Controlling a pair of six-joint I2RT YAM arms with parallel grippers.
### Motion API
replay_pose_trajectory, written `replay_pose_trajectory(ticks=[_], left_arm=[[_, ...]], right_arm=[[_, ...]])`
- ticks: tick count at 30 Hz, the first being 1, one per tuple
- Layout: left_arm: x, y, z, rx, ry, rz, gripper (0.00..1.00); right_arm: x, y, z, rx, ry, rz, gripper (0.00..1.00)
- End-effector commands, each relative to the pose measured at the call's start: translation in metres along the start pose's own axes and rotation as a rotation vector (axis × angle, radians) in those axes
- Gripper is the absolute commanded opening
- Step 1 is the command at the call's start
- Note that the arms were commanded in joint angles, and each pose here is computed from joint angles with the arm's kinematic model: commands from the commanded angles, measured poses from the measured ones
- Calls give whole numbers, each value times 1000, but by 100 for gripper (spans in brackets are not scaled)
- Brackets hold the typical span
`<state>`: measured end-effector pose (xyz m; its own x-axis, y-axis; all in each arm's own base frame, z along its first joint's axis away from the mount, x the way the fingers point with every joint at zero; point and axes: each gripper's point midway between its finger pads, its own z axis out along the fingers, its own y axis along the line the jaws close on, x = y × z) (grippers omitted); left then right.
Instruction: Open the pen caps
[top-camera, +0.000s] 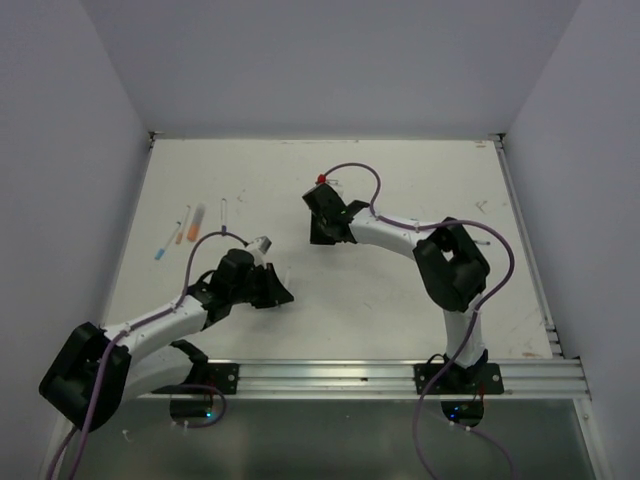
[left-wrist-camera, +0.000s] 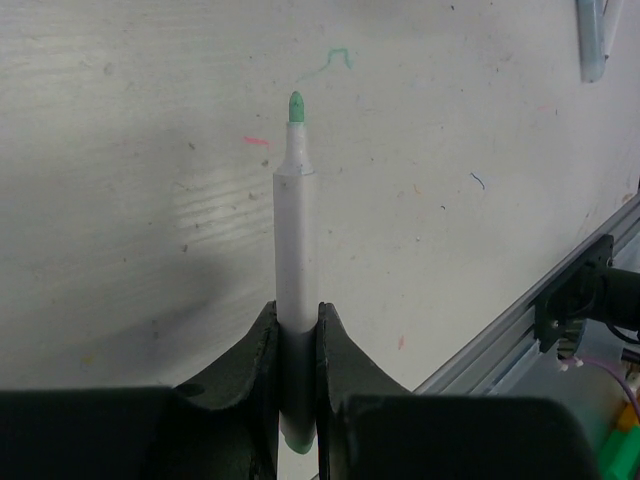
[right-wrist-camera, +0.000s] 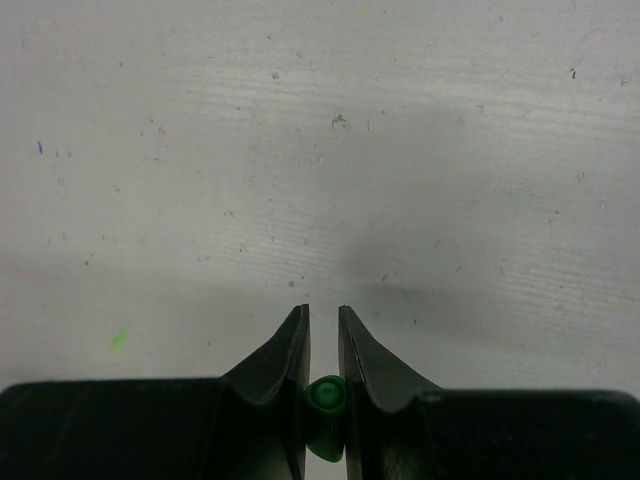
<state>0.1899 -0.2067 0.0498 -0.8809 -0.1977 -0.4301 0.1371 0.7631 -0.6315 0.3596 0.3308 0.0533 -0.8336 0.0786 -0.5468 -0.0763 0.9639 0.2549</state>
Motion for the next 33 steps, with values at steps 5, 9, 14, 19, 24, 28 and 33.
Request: replay_pose_trajectory(ticks=[5,9,14,19,24,28,33], left_arm=[[-5,-25,15,69,-64,7,18],[1,-34,25,87,-41,9,25],[6,-29,38,75,-20,-14,29],[6,-28,46,77,-19,-26,31],[12,-20,45,67,-22,-39,32],[6,-26,39,87,-53,-24,36],[0,-40,36,117,-37,41,44]], right_arm=[[-3,-10,8,46,-9,-21,0],[0,-8,13,34,-4,-19,2],[0,-7,17,33,-3,-16,5],[7,-9,19,37,17,-6,9],[14,-31,15,118,18,-30,8],[13,-52,-2,176,-15,-41,6],[0,-105,-28,265,-35,-20,6]])
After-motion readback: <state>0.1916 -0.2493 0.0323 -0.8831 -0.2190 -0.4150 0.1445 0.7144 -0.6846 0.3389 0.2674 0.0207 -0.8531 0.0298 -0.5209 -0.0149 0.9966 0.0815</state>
